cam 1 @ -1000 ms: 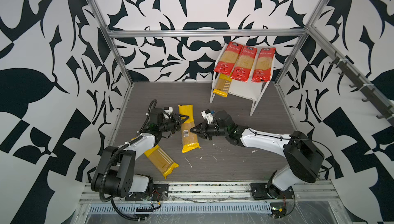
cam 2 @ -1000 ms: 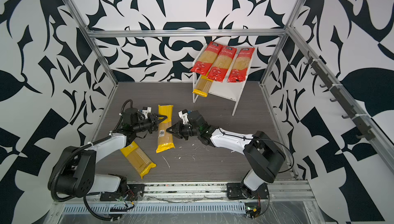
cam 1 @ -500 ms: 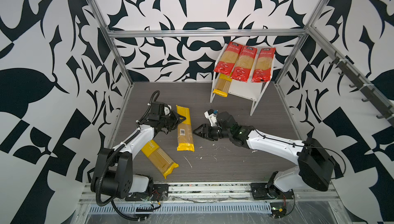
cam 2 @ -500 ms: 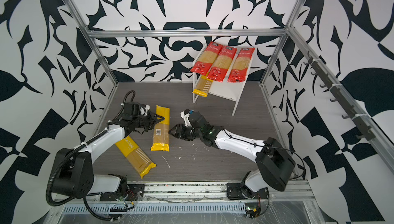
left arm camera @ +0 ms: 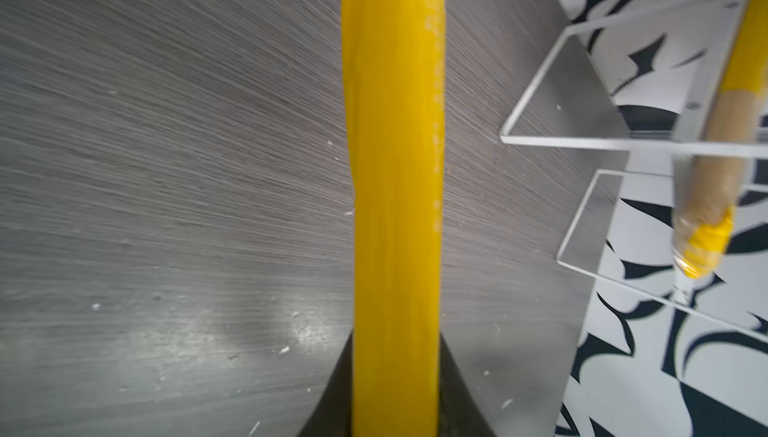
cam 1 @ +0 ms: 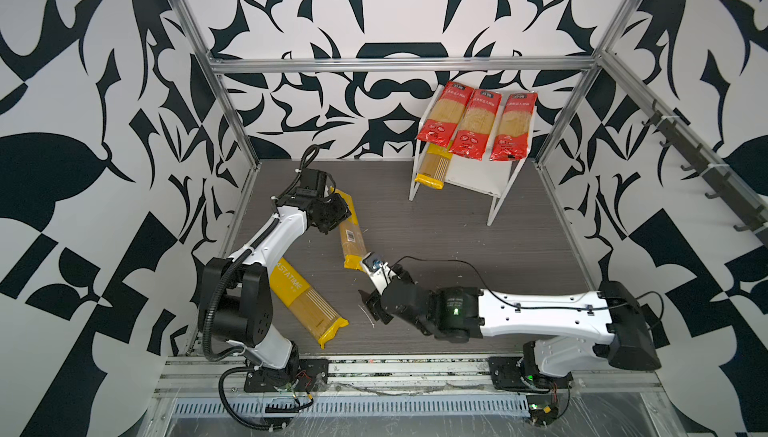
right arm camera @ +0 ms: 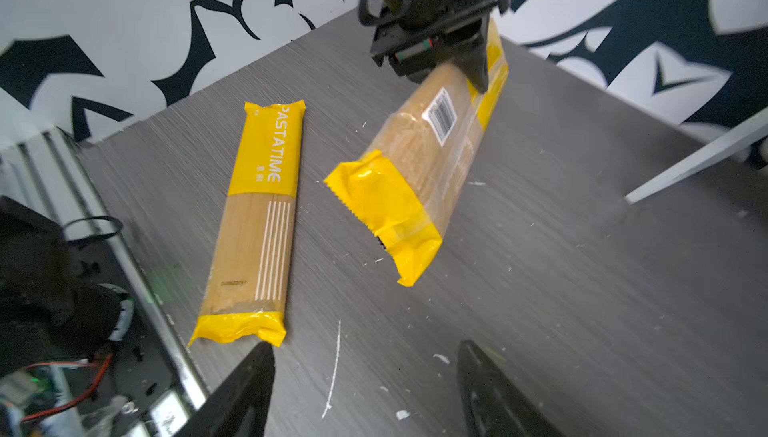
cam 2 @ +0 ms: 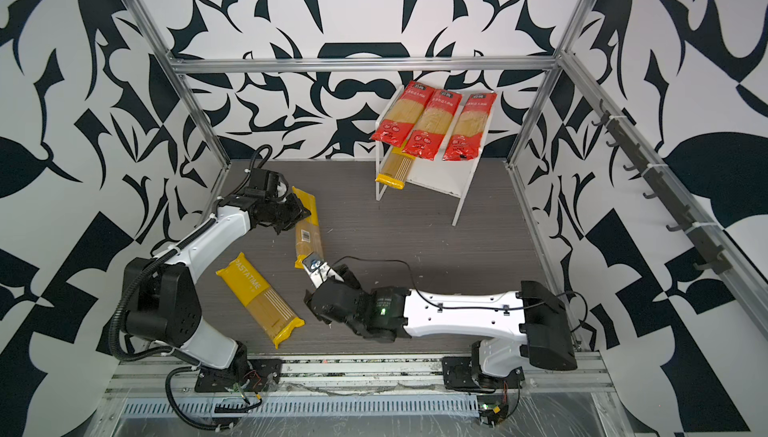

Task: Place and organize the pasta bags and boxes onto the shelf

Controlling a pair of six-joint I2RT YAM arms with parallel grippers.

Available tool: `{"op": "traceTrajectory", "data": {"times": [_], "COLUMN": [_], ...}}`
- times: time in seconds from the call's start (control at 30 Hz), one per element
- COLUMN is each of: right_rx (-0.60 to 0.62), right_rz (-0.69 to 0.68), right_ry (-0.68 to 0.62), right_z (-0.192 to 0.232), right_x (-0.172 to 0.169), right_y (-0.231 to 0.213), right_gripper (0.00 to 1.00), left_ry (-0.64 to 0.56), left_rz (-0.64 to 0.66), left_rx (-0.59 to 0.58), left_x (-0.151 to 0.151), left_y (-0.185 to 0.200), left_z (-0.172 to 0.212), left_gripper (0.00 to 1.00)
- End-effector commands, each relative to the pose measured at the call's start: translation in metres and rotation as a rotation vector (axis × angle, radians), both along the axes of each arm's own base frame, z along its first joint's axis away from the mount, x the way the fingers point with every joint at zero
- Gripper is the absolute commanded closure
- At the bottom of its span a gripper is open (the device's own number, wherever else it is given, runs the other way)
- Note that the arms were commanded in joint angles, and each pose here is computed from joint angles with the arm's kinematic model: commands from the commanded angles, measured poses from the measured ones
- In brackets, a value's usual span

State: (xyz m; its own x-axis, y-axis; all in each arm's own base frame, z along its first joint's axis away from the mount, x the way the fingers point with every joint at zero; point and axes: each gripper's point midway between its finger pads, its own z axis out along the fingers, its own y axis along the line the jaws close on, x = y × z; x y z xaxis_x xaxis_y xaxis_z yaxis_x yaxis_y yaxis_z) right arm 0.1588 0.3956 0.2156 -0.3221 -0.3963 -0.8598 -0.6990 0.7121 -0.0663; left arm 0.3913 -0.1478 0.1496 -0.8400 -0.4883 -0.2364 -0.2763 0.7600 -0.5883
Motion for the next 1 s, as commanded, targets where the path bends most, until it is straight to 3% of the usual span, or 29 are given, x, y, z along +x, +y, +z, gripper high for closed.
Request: {"op": "traceTrajectory", "data": {"times": [0.0, 0.3, 0.53, 0.73, 0.97], "right_rx": [-0.061, -0.237, -0.342, -0.423, -0.375], "right_rz": [-0.102, -0.158, -0.221, -0.231, -0.287], "right_ry": [-0.235, -0.399, -0.406, -0.386, -0.367], "right_z": [0.033, 0.026, 0.013, -0.010, -0.003], "right_x": [0.022, 0.050, 0.085, 0.098, 0.104], "right_y": [-0.001, 0.031, 0.034, 0.038, 0.028], "right_gripper": [0.25, 0.25, 0.28, 0.47, 0.80], "left_ry": [-0.023, 0.010, 0.022, 0.018, 0.001], "left_rz": [0.020, 0.001, -0.005, -0.004, -0.034], "left_rx": [-0.012, -0.030, -0.030, -0.041, -0.082], "left_x": [0.009, 0.005, -0.004, -0.003, -0.005], "left_y": [-0.001, -0.020, -0.027, -0.028, -0.035], "left_z": [0.022, 0.029, 0.026, 0.029, 0.041], "left_gripper": [0.94, 0.94, 0.94, 0.93, 0.86]}}
